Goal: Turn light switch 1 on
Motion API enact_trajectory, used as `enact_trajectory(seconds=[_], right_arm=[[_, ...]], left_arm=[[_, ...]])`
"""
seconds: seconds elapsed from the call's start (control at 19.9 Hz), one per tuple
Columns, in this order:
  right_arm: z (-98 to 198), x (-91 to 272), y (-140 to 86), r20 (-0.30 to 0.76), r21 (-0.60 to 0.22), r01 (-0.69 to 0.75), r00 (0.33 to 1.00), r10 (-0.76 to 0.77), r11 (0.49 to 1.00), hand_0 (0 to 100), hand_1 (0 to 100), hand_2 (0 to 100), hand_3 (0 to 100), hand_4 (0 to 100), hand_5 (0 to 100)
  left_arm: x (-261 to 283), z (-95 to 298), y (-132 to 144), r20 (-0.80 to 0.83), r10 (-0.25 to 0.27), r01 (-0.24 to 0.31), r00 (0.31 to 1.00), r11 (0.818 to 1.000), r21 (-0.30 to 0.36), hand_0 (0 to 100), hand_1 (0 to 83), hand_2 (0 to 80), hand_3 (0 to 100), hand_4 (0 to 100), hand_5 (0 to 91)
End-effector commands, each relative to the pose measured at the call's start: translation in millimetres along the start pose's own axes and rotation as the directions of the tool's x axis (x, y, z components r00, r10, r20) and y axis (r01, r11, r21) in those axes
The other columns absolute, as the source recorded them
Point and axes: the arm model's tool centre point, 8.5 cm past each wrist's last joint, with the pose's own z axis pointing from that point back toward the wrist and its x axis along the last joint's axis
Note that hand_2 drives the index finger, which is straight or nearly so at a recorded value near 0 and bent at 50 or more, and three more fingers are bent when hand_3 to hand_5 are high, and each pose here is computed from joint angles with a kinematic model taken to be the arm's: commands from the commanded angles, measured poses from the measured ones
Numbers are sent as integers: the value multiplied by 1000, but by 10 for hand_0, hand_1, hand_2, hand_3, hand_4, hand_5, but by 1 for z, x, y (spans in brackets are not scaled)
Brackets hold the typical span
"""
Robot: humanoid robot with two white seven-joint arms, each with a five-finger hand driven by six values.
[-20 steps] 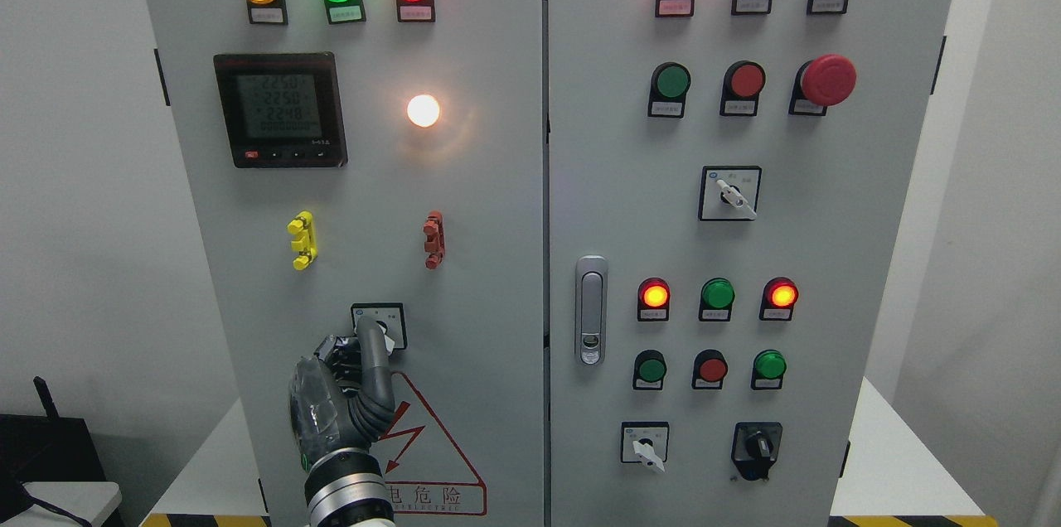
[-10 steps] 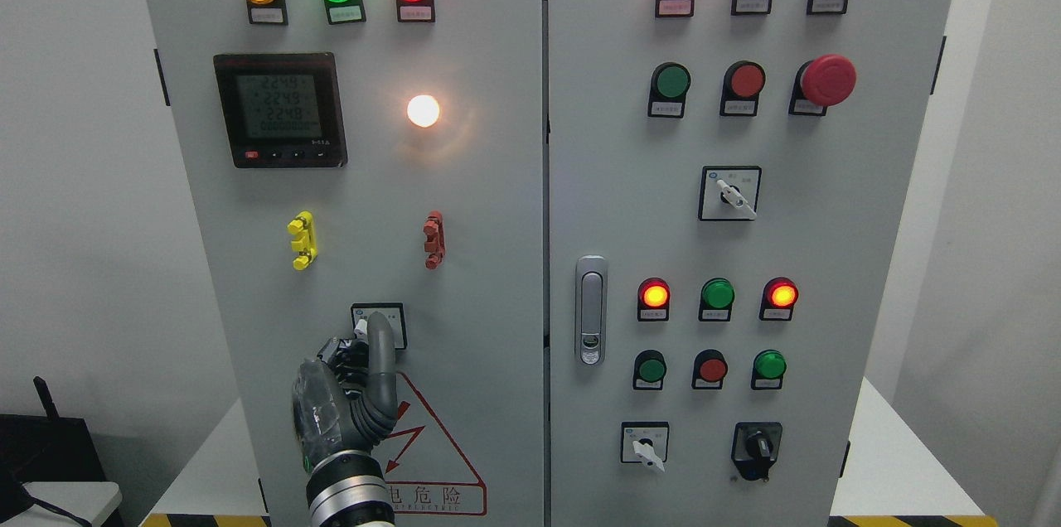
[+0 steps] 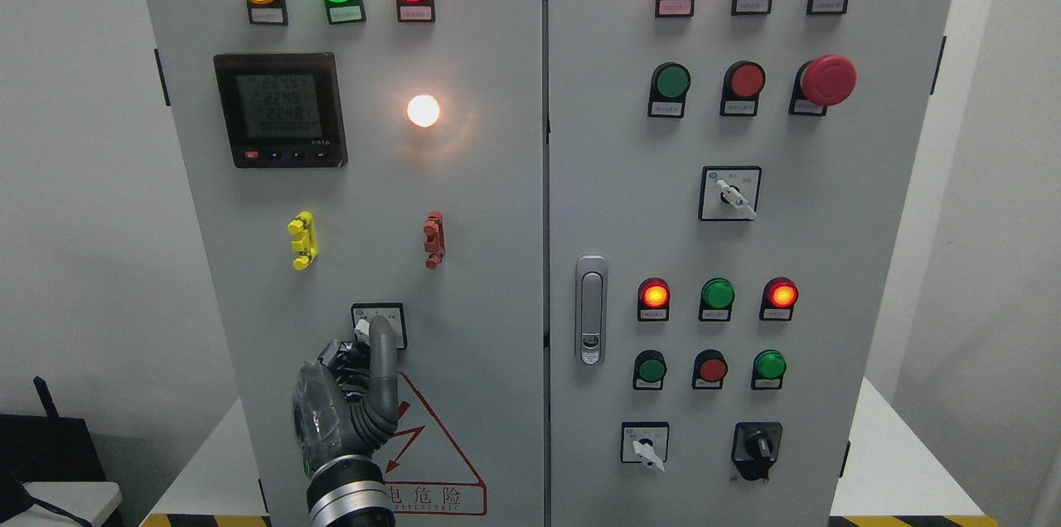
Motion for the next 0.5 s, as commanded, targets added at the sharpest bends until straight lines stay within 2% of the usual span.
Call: enact_trajectory(seconds=[0.0, 0.25, 0.45], right_arm=[[0, 0, 0, 1, 1, 17, 1000, -17, 1000, 120, 389, 0, 0, 0, 0], [0, 0, 0, 1, 1, 17, 1000, -17, 1000, 120, 389, 0, 0, 0, 0], [0, 0, 0, 1, 1, 17, 1000, -17, 1000, 120, 389, 0, 0, 0, 0]], left_arm=[[-2, 4, 2, -4, 5, -5, 1000, 1000, -1, 245, 222, 617, 739, 784, 675], [-9, 9, 5, -14, 3, -3, 1000, 1000, 0, 246, 228, 626, 749, 790, 684], [-11, 17, 9, 15, 31, -31, 999, 1000, 1, 250, 233, 634, 760, 795, 688]])
